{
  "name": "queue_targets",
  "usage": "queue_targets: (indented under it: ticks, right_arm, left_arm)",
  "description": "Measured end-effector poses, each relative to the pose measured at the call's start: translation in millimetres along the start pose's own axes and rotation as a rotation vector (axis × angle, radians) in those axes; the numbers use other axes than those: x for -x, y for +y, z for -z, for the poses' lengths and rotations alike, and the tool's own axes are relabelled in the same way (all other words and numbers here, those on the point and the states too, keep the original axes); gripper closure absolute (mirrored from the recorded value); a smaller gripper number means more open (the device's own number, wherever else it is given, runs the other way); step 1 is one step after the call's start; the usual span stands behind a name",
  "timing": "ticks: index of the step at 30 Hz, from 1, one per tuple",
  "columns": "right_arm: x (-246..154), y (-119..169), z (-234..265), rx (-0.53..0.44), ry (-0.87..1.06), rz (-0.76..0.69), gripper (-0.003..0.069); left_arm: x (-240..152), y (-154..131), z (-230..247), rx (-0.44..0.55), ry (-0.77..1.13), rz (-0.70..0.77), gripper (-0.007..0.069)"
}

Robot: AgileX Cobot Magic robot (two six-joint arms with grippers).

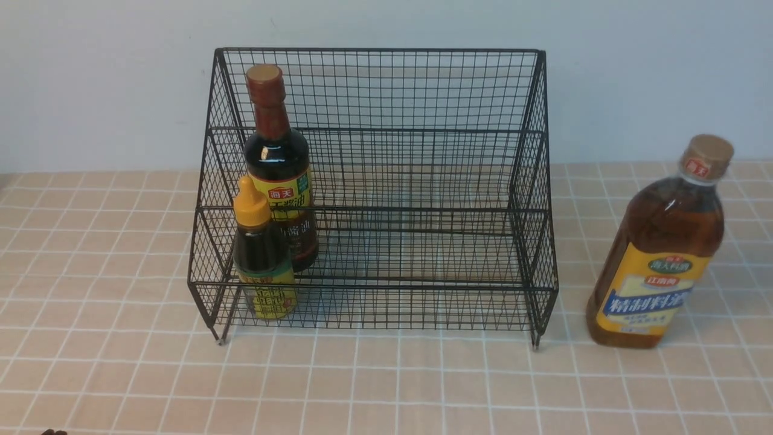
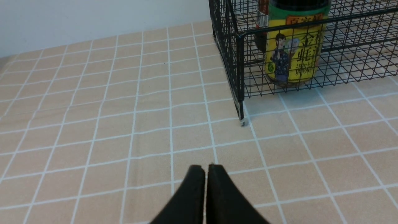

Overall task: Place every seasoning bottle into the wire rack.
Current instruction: Use the right arm to grab the condiment bottle closest to it

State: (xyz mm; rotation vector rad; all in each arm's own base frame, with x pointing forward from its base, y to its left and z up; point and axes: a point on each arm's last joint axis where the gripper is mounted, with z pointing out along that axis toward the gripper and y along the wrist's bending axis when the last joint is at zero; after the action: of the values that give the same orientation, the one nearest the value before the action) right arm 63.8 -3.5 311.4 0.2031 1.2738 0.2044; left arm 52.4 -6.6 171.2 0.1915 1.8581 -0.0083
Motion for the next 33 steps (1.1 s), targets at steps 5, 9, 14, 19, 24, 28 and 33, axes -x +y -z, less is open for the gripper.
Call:
queue_targets:
  ticks: [5, 9, 14, 19, 24, 28, 33]
  right_arm:
    - [8.3, 7.9, -52.7, -0.011, 0.212, 0.095, 0.0619]
    - [7.3, 10.1, -92.1, -0.025, 0.320, 0.105, 0.0549]
    - [4.4, 18.7, -123.6, 0.006, 0.389, 0.098, 0.0433]
    - [-16.0, 41.7, -151.2, 0.114, 0.479, 0.131, 0.0234]
    - [-41.5, 42.4, -165.8, 0.119, 0.546, 0.167, 0.0088]
    - [-61.7, 39.8, -174.4, 0.111, 0.611, 0.186, 0.0042]
    - [-83.9, 36.5, -181.3, 0.105, 0.688, 0.211, 0.0046]
  left_arm:
    - [-0.1, 0.0, 0.0, 0.000, 0.001, 0.000, 0.0632]
    - [-0.1, 0.0, 0.0, 0.000, 0.001, 0.000, 0.0632]
    - [0.2, 0.0, 0.1, 0.000, 0.000, 0.000, 0.0632]
    - [0.2, 0.0, 0.1, 0.000, 0.000, 0.002, 0.0632]
    - [0.2, 0.0, 0.1, 0.000, 0.000, 0.003, 0.0632]
    - [0.1, 0.0, 0.1, 0.000, 0.001, 0.003, 0.0632]
    - [0.1, 0.0, 0.1, 0.000, 0.001, 0.003, 0.0632]
